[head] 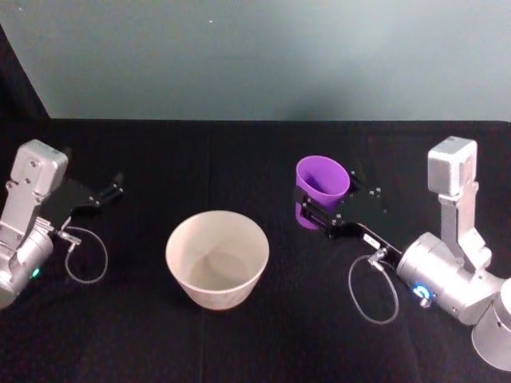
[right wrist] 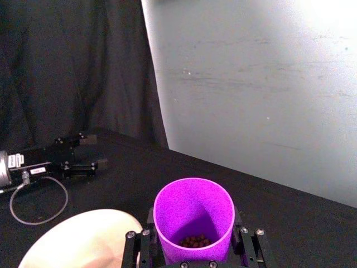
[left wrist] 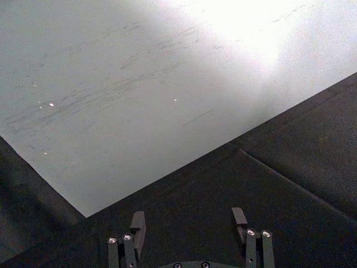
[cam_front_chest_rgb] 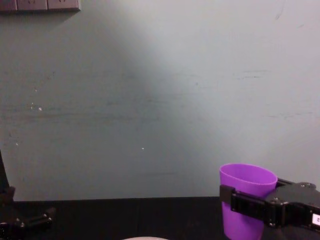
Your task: Pick up the cup and pour the mung beans from the cup into the bowl.
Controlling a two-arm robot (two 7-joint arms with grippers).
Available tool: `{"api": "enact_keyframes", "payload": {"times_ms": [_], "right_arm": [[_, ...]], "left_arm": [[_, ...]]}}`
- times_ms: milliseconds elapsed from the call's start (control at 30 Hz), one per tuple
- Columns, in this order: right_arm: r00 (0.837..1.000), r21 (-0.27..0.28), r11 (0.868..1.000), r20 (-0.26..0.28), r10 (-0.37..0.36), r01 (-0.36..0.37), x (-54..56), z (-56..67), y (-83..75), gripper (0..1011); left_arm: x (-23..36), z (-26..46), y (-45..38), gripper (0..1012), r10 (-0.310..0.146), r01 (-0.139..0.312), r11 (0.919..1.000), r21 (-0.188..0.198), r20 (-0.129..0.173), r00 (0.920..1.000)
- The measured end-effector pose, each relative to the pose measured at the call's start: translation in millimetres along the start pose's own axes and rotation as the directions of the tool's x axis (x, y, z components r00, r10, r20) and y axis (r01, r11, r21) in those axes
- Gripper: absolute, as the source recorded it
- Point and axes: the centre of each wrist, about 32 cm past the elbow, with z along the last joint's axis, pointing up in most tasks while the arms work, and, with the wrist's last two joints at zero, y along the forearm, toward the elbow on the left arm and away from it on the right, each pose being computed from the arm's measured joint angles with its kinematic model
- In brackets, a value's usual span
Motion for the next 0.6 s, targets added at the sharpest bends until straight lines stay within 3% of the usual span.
{"api": "enact_keyframes", "payload": {"times_ms": [600], "right_arm": [[1.0,-0.001,1.0,-0.001,0.002,-0.002,-0.1,0.5,0.2,723]], "left_arm": [[0.0,0.0,0.0,1000,0.0,0.0,1.0,0.0,0.0,1.0]]}}
